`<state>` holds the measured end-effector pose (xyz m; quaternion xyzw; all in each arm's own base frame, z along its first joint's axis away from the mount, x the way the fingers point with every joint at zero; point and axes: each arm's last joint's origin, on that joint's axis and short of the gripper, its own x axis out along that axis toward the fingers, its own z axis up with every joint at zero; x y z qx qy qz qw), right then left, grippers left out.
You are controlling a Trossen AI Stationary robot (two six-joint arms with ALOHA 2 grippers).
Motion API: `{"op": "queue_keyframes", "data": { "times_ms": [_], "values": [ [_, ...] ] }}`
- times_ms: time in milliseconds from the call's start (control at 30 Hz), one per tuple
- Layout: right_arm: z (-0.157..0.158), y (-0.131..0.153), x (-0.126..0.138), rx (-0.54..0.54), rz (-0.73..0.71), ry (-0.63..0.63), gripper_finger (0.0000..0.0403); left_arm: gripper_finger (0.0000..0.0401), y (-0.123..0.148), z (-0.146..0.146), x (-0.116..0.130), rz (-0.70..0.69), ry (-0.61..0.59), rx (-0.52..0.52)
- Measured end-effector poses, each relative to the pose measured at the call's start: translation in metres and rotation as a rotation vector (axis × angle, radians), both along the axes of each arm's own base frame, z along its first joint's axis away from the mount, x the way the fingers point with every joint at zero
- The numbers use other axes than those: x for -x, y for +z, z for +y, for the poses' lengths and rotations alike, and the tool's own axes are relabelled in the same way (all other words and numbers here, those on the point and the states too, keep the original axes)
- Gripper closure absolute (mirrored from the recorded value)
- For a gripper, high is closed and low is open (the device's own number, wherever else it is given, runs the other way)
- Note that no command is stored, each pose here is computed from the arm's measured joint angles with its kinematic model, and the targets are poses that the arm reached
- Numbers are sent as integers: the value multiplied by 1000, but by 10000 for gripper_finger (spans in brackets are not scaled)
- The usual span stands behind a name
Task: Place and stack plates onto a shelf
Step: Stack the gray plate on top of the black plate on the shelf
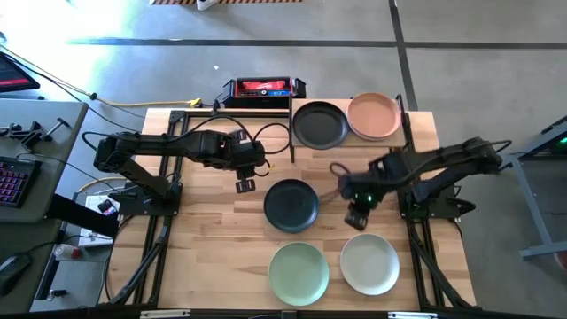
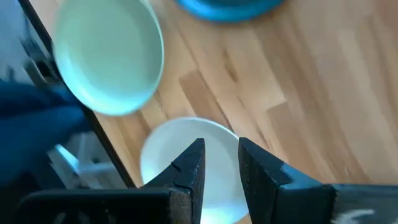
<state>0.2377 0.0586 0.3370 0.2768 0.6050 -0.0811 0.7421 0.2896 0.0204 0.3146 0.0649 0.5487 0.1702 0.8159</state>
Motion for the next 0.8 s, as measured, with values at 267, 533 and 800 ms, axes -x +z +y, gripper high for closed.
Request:
{"op": "queue_keyframes", "data": {
  "times_ms": [267, 533, 800],
  "values": [
    [33, -58, 6, 25, 28, 181, 327, 266, 0, 0, 0, 0, 0, 0],
    [42, -102, 16, 88, 49, 253, 327, 266, 0, 0, 0, -1, 2, 1],
    [42, -131, 23, 102, 36, 371, 327, 266, 0, 0, 0, -12, 28, 11]
  ]
}}
